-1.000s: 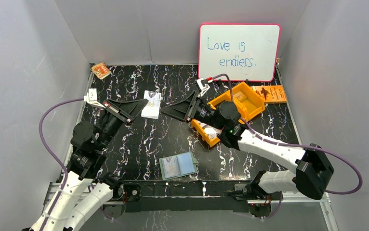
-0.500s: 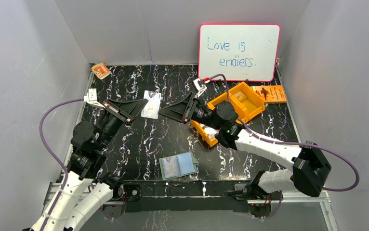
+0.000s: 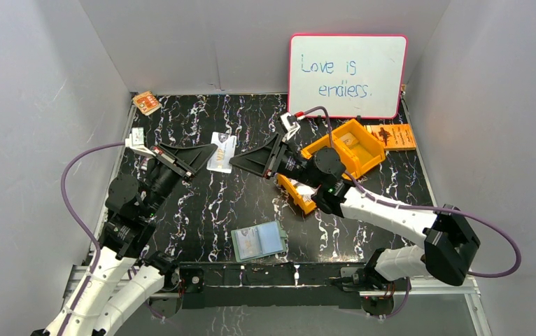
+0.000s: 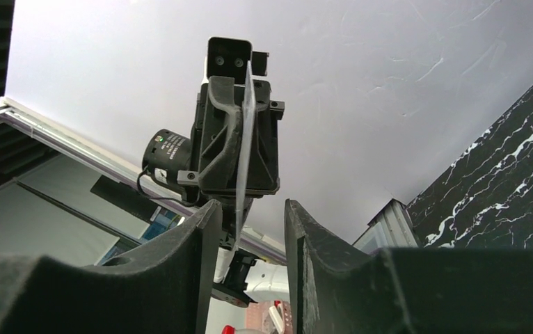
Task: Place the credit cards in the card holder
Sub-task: Adjust the card holder.
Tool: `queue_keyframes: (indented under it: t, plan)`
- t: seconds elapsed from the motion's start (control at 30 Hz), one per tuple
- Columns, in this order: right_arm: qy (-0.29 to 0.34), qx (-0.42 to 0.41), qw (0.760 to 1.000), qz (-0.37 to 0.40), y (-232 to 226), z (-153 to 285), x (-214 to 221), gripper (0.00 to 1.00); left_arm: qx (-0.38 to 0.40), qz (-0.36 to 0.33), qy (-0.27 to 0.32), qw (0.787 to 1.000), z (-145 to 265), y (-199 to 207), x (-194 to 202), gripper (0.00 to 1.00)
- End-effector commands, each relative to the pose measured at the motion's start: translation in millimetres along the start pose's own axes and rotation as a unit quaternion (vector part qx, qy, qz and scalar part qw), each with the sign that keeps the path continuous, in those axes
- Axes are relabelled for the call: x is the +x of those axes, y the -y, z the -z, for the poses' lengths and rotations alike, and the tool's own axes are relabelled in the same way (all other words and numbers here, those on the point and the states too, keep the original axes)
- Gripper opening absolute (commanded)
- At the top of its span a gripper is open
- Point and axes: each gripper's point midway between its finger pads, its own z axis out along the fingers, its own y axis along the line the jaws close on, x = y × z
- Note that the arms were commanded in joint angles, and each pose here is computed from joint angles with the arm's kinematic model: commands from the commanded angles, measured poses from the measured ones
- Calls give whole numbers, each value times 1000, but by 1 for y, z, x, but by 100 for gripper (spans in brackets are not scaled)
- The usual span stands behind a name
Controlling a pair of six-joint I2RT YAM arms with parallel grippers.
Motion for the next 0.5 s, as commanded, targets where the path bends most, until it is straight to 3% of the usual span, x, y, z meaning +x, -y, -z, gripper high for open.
queue_keyframes:
  t: [0.0,0.1,0.33,0.47]
  plan:
    - [8,-56,998,22,-35,-8,-9,43,18,3,-4,1000,2,8,0,0]
    - [11,-65,998,18,-36,-8,-10,34,16,6,-5,1000,2,7,1,0]
    - [22,-68,997,19,-36,-9,-13,23,11,11,-7,1000,4,0,5,0]
    - [16,-75,997,25,-39,-11,-12,5,7,13,-7,1000,5,-5,6,0]
